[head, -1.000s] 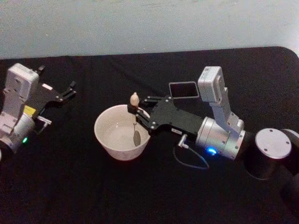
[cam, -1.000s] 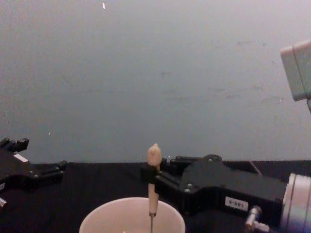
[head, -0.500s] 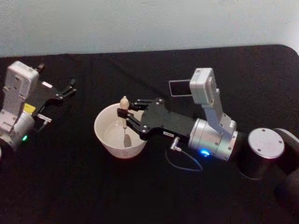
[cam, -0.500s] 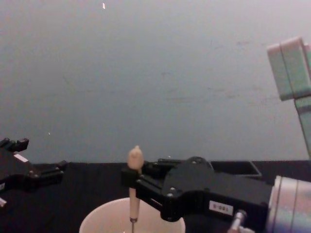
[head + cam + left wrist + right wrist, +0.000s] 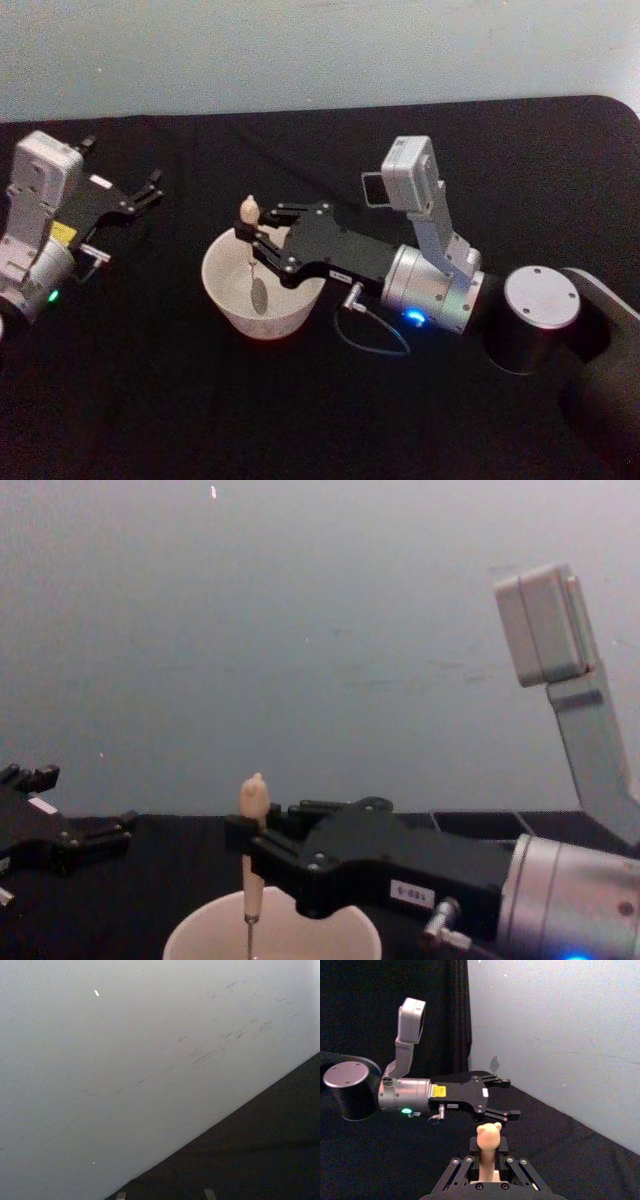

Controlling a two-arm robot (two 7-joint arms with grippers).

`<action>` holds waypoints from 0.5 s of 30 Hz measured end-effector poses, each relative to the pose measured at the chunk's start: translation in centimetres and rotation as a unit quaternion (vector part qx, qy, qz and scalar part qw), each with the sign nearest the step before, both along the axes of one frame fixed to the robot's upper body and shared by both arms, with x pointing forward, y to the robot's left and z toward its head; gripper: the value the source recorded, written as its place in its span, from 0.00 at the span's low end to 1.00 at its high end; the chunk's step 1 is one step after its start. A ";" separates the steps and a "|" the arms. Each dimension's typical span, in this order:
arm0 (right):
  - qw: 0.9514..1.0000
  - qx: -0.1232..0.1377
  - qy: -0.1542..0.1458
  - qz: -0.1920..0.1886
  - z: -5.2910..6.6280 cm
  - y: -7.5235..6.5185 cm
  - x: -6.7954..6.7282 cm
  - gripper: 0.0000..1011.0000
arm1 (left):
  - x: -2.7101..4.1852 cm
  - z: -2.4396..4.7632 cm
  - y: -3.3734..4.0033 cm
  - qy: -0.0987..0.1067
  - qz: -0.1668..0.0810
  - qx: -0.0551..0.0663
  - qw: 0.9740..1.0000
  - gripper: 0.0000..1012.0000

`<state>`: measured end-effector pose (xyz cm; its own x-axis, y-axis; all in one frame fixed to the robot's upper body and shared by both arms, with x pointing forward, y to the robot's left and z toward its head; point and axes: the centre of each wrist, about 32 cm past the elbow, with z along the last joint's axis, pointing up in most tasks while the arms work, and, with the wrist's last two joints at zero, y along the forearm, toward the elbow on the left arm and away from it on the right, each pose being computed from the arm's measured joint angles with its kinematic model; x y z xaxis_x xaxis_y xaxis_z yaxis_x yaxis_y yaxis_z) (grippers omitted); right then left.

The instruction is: Pick up the stirring spoon with one hand, stir inside the cup, then place it back in its original position.

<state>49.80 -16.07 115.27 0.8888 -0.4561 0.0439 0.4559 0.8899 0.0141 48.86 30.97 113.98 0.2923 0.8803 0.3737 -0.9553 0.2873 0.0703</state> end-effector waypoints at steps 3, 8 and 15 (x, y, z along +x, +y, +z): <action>1.000 0.002 -0.001 -0.006 0.1 0.2 0.3 0.21 | 0.00 0.00 0.00 0.000 0.000 0.000 1.000 0.99; 1.000 0.005 -0.004 -0.018 0.1 0.1 0.8 0.21 | 0.00 0.00 0.00 0.000 0.000 0.000 1.000 0.99; 0.999 0.002 -0.007 -0.034 0.2 -0.2 1.3 0.21 | 0.00 0.00 0.00 0.000 0.000 0.000 1.000 0.99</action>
